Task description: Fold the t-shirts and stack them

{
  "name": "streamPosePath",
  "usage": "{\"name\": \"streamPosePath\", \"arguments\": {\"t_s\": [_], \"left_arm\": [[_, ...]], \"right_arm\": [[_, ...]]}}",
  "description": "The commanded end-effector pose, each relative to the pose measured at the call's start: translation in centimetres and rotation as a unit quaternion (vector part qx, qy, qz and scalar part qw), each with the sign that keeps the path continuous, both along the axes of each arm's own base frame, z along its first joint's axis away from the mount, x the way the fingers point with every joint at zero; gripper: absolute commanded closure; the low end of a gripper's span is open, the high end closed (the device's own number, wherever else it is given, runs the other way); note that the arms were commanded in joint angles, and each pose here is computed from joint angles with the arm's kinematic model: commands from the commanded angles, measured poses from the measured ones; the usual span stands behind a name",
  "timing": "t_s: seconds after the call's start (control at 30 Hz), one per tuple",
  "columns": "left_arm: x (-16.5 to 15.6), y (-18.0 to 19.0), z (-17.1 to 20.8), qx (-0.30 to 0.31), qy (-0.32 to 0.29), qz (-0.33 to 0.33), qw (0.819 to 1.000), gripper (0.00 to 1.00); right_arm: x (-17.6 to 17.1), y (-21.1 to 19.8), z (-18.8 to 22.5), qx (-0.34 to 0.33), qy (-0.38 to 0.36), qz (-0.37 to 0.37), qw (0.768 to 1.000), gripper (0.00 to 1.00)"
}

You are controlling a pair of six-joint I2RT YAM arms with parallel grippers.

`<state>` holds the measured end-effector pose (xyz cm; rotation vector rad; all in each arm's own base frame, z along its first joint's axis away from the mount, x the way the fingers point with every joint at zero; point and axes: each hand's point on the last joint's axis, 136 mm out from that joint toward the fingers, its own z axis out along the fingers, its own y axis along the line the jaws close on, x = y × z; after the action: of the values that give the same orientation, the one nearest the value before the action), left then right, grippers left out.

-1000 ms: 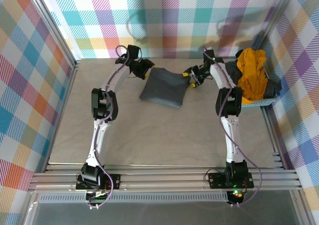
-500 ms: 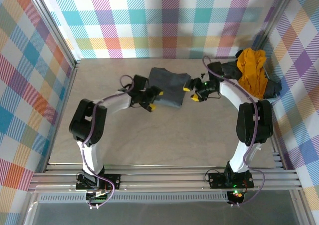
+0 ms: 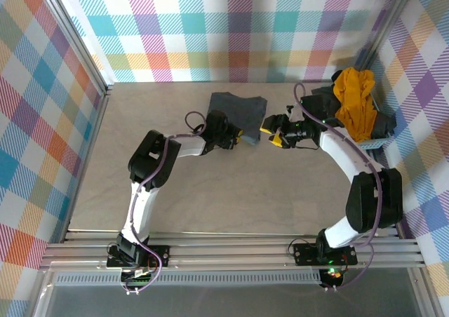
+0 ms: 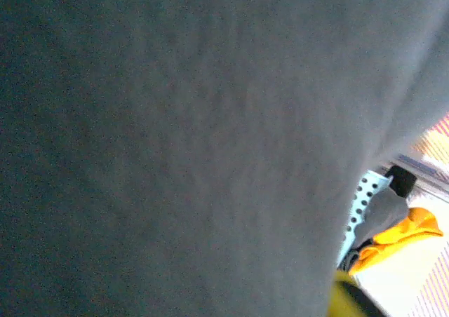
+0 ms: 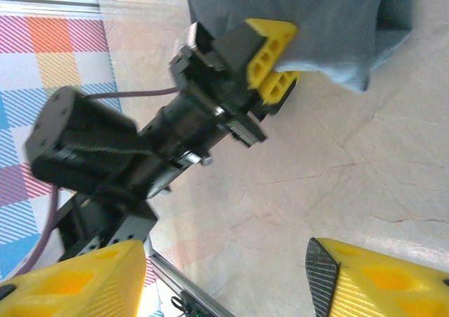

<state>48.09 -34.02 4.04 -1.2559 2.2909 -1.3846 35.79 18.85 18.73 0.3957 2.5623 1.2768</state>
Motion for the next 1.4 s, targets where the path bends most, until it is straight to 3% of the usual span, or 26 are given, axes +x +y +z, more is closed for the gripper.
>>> {"name": "streamPosePath", "arguments": {"t_s": [0.0, 0.2, 0.47, 0.77, 1.03, 1.37], "left_arm": [[3.1, 0.5, 1.8, -0.025, -0.035, 0.047, 0.998, 1.0], [5.3, 7.0, 2.4, 0.003, -0.044, 0.096, 0.994, 1.0], [6.8, 21.9, 2.5, 0.046, -0.047, 0.175, 0.982, 1.0], [7.1, 35.0, 1.8, 0.106, -0.042, 0.185, 0.976, 1.0], [5.6, 40.3, 1.7, 0.111, -0.033, 0.255, 0.96, 1.0], [5.6, 40.1, 2.3, 0.114, -0.034, 0.304, 0.945, 1.0]], "right_arm": [[-1.1, 0.1, 0.4, 0.002, -0.003, 0.009, 1.0, 0.38], [-1.3, -0.1, 1.0, 0.001, -0.009, 0.005, 1.0, 0.38], [-1.7, -0.1, 0.3, -0.002, 0.0, 0.007, 1.0, 0.38], [-2.1, -0.2, -0.3, -0.003, 0.011, 0.009, 1.0, 0.38], [-2.2, -0.2, -0.3, -0.004, 0.013, 0.007, 1.0, 0.38], [-2.0, -0.1, -0.2, 0.003, 0.012, 0.004, 1.0, 0.38]]}}
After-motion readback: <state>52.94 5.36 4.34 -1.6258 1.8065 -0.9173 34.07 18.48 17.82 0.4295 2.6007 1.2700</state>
